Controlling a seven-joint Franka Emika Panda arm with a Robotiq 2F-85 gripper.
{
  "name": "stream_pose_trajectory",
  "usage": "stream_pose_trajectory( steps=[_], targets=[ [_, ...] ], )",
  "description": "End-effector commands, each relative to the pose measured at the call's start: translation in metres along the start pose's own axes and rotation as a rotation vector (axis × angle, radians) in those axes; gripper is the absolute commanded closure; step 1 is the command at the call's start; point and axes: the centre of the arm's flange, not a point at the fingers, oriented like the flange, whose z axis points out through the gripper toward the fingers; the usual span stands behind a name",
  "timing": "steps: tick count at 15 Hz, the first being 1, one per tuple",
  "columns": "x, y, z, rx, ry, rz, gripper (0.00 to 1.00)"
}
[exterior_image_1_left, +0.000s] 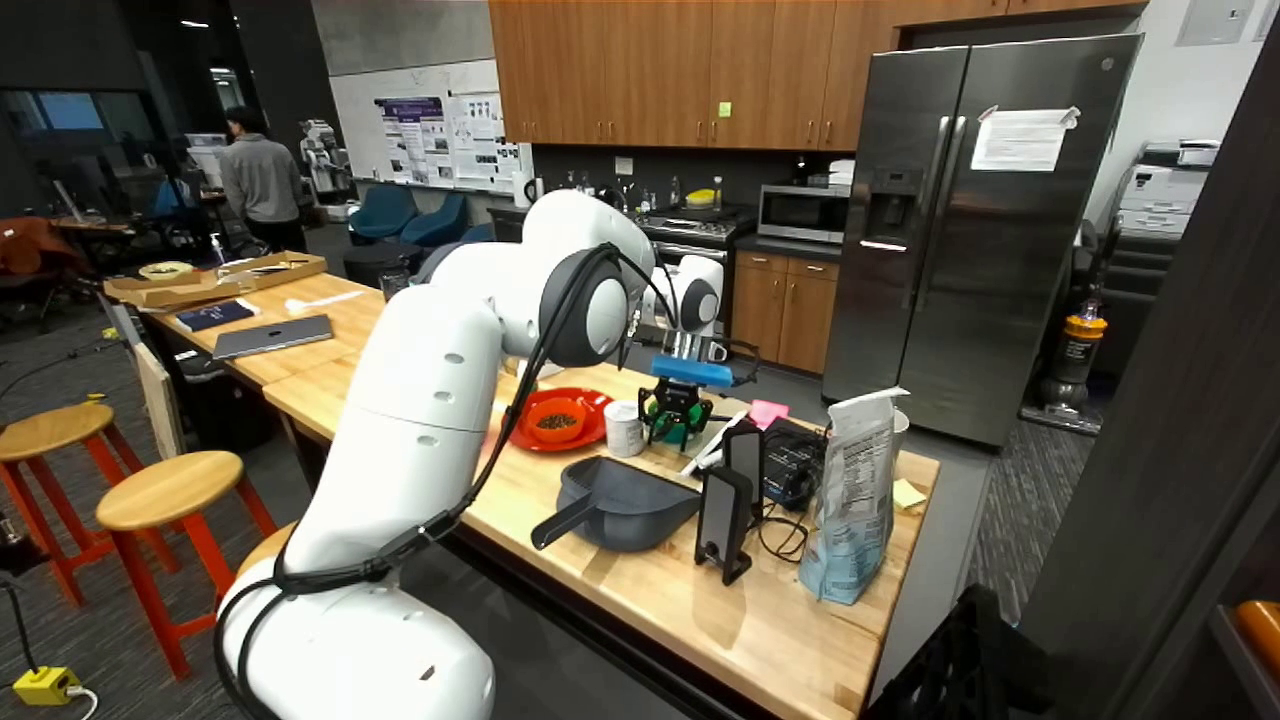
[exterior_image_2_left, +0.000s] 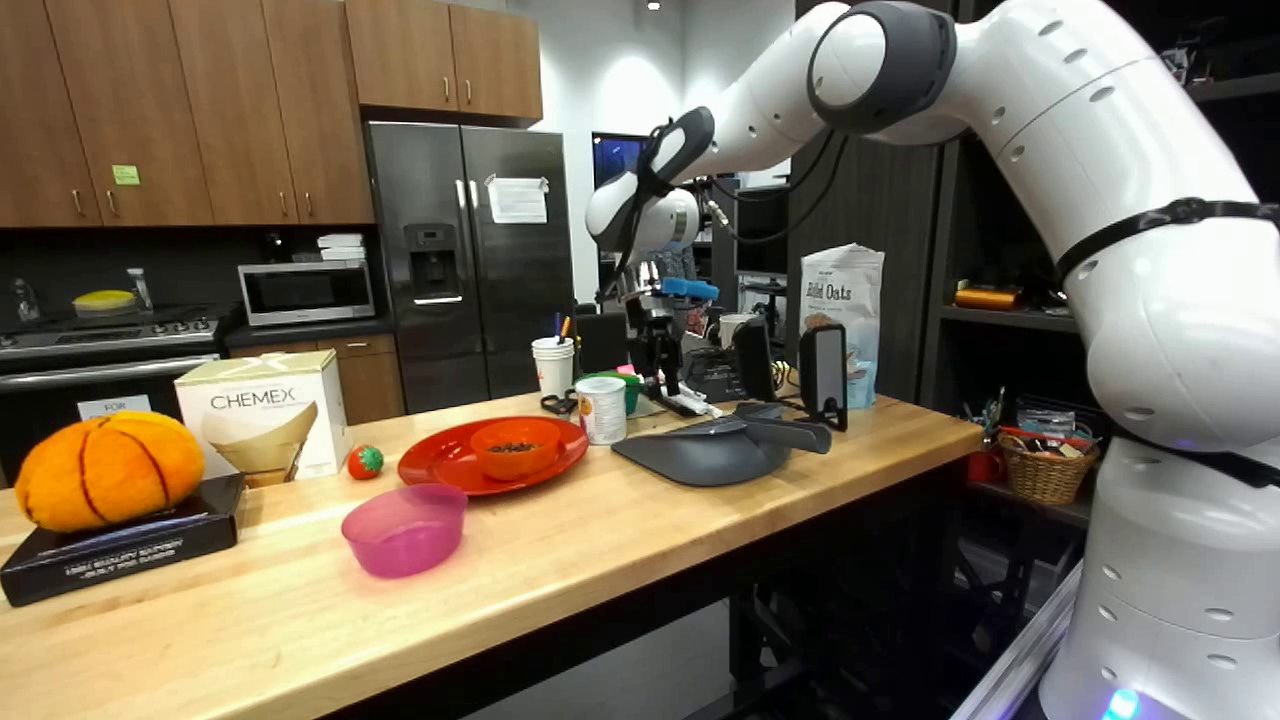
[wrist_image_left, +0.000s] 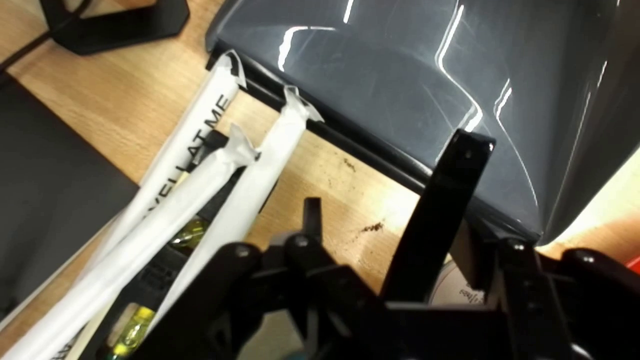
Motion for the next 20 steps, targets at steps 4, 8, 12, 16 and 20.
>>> stream_pose_trajectory(
  steps=[4, 8, 12, 16, 20],
  targets=[
    [0.002, 0.000, -0.010, -0.013, 0.002, 0.003, 0.89],
    [0.001, -0.002, -0.013, -0.028, 0.003, 0.004, 0.94],
    [0.000, -0.004, -0.015, -0.047, 0.002, 0.006, 0.93],
    [-0.002, -0.007, -0.024, -0.073, 0.015, 0.001, 0.94],
    [-0.002, -0.012, -0.038, -0.092, 0.043, -0.010, 0.94]
  ],
)
